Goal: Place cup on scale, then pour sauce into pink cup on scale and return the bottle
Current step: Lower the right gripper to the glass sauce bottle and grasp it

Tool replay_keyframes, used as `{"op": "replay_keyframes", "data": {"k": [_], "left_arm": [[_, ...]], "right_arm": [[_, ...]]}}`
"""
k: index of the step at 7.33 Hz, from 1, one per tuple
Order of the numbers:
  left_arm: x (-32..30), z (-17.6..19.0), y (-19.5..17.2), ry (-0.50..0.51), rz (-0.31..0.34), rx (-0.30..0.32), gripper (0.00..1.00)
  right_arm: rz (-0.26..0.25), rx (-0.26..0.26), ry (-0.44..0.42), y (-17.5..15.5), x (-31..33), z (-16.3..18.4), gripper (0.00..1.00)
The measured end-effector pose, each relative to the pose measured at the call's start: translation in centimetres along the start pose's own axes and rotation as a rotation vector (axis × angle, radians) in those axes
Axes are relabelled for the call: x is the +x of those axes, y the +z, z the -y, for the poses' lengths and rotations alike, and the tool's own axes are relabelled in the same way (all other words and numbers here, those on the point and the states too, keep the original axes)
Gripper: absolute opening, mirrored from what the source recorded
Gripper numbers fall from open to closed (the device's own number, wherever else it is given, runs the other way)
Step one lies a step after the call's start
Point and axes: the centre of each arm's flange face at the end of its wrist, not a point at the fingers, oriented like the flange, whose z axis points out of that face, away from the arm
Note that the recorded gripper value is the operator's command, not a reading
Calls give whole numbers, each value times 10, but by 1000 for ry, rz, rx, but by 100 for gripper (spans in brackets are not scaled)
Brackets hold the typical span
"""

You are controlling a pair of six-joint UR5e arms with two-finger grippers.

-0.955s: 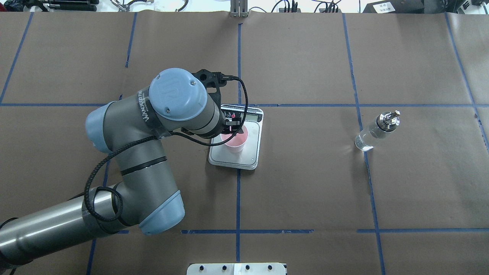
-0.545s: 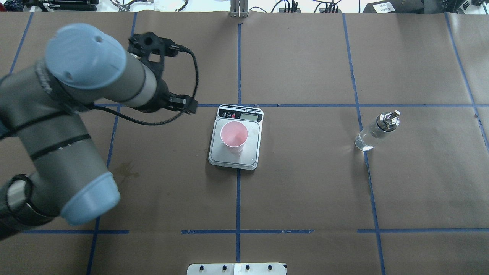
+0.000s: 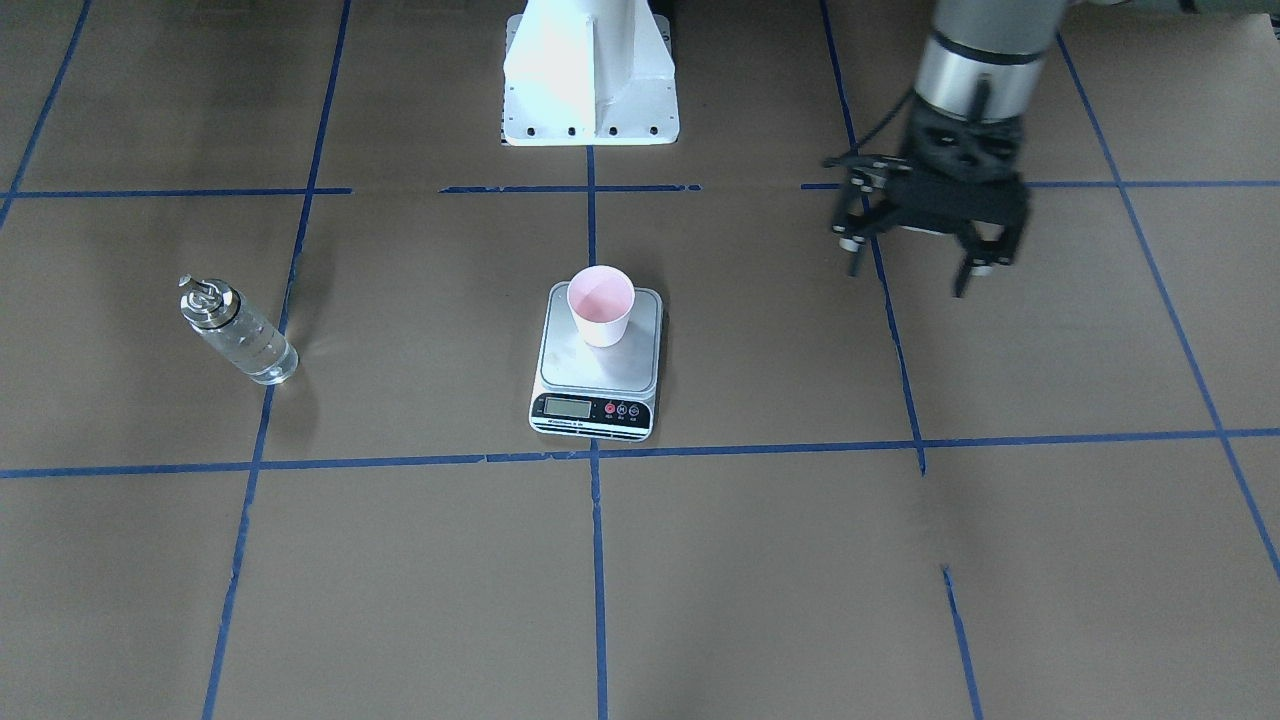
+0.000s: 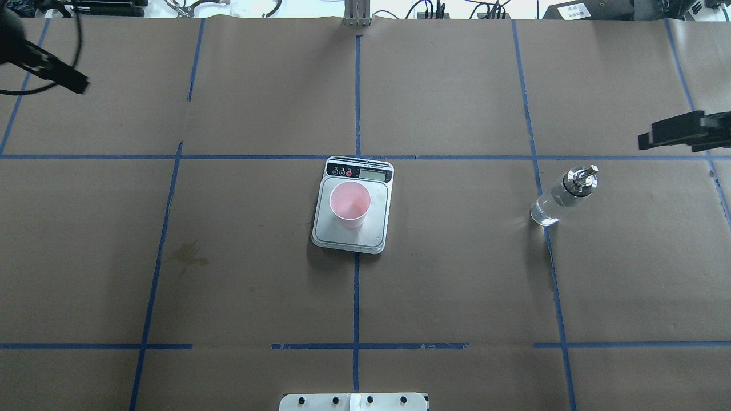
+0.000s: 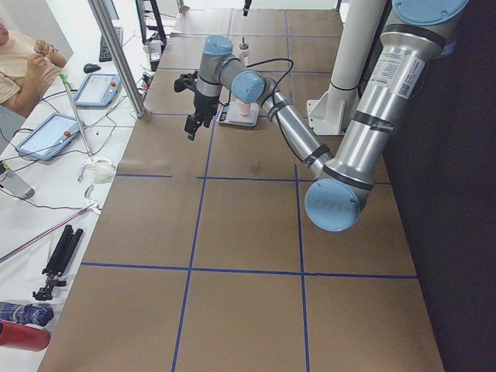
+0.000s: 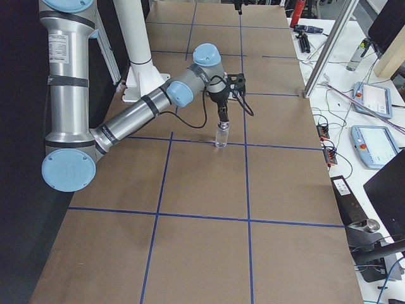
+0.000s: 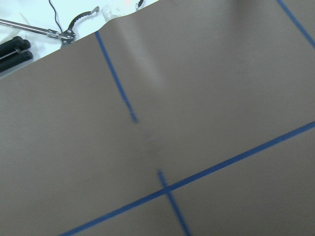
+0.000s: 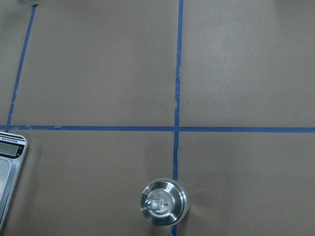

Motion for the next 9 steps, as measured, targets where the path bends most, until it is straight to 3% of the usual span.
{"op": "replay_keyframes", "data": {"k": [2, 3, 6, 9], "left_arm": [[-143, -68, 32, -142, -48, -135, 100], [-188, -104, 44, -196, -68, -173, 100], [-221, -151, 58, -213, -89, -217, 100], [-223, -171, 66, -228, -95, -238, 100]], "right_arm": [[-58, 76, 14, 41, -64, -55, 100], [-64, 128, 7, 55, -86, -80, 100], [-70, 313, -54, 95, -64, -148, 100], [-68, 501, -95, 172, -4, -183, 100]]}}
